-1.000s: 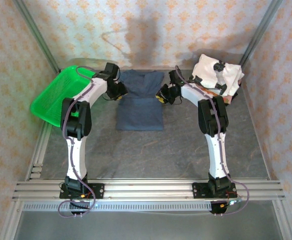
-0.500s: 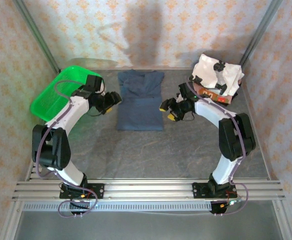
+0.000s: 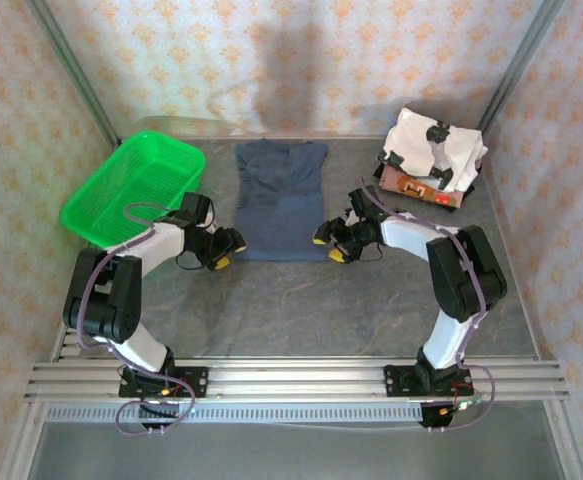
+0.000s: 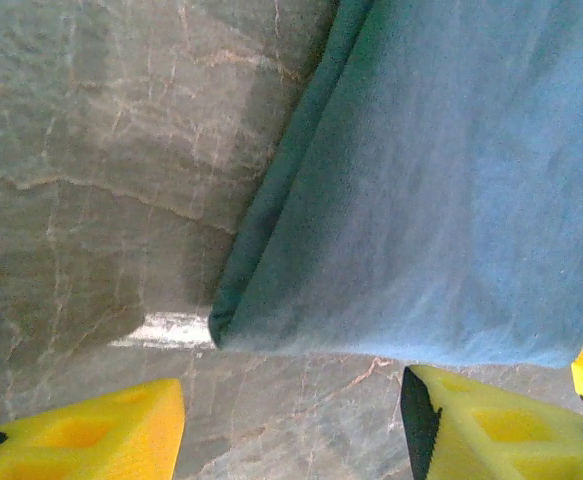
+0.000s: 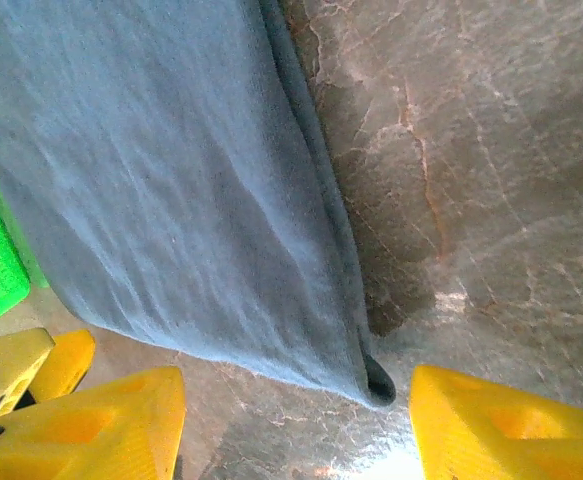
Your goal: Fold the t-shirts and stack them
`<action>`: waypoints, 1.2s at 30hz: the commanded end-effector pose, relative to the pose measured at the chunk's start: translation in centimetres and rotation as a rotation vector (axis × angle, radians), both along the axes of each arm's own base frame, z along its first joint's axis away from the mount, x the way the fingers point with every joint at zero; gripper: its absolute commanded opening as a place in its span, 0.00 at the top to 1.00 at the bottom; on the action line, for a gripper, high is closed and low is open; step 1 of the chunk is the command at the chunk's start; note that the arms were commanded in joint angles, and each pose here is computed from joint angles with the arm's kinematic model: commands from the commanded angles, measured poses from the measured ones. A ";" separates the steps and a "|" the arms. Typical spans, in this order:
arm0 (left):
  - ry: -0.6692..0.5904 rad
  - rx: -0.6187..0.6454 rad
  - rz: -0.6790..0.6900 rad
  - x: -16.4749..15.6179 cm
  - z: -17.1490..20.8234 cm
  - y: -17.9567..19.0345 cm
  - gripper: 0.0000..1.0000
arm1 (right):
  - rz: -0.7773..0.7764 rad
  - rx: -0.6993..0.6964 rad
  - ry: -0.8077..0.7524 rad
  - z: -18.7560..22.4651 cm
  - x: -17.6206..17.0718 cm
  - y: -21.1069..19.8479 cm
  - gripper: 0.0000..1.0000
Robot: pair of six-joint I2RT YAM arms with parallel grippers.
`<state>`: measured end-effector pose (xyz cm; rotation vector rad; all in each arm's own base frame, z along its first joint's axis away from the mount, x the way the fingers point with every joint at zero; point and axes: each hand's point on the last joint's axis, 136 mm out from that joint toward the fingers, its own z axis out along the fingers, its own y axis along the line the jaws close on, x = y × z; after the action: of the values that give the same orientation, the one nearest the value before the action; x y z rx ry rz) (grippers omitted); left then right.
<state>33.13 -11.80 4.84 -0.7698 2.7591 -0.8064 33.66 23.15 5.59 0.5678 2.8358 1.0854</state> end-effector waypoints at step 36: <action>0.017 0.077 0.017 4.6 -2.0 -1.9 0.95 | 0.029 -0.021 0.114 -2.2 1.5 3.1 1.00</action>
<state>35.83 -12.82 2.04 -0.8795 2.8305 -0.6845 35.30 26.48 2.79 0.6128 2.9553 1.0790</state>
